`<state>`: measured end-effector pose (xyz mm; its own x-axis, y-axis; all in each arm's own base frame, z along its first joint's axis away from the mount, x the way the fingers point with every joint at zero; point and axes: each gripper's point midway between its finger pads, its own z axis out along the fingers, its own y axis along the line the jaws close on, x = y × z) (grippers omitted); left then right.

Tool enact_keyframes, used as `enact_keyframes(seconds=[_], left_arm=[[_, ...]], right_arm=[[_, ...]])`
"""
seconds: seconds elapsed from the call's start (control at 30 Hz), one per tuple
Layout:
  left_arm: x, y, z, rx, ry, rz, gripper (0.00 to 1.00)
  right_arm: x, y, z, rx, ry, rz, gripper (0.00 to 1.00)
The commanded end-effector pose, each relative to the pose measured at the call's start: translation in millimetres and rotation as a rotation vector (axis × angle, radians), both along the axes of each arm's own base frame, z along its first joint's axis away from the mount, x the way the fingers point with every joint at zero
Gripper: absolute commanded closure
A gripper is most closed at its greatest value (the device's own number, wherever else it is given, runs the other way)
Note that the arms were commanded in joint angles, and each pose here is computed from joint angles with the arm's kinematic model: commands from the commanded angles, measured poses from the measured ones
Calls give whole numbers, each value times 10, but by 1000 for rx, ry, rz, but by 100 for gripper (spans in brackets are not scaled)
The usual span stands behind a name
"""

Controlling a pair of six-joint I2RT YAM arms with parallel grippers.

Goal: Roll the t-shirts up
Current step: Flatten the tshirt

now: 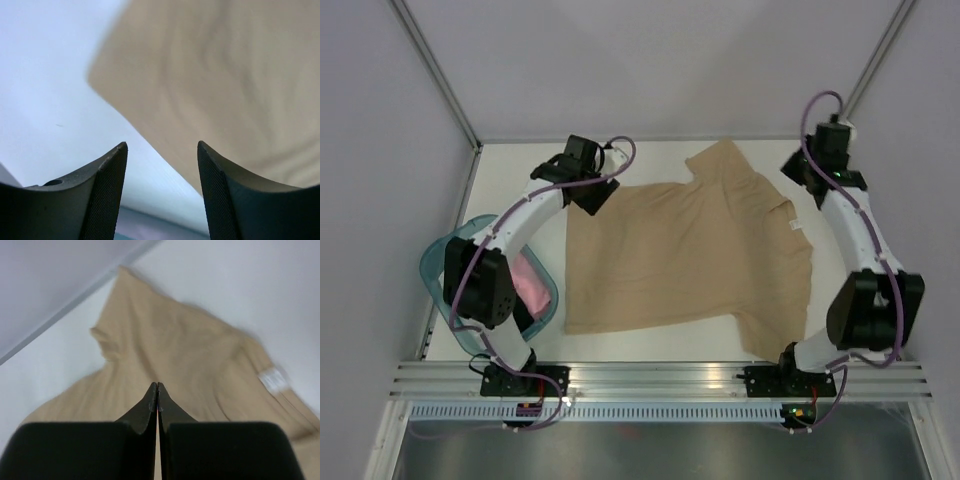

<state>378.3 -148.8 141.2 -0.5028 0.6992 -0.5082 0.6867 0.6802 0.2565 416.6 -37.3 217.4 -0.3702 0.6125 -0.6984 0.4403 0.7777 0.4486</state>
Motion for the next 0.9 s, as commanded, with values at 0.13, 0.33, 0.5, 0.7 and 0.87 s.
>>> enact_keyframes(seconds=[0.13, 0.33, 0.5, 0.7, 0.87], left_arm=[[1042, 430, -372, 125, 8, 316, 38], [1286, 701, -894, 169, 77, 409, 40], [1268, 709, -1172, 194, 123, 406, 41], [1299, 816, -1415, 265, 148, 430, 41], [1345, 828, -1536, 275, 162, 441, 41]], right_arm=[[1723, 1135, -472, -121, 69, 435, 100], [2358, 1242, -1297, -30, 95, 376, 100], [2437, 1130, -1857, -7, 150, 269, 100], [2398, 562, -2178, 99, 194, 1, 100], [2492, 294, -2170, 84, 171, -40, 99]])
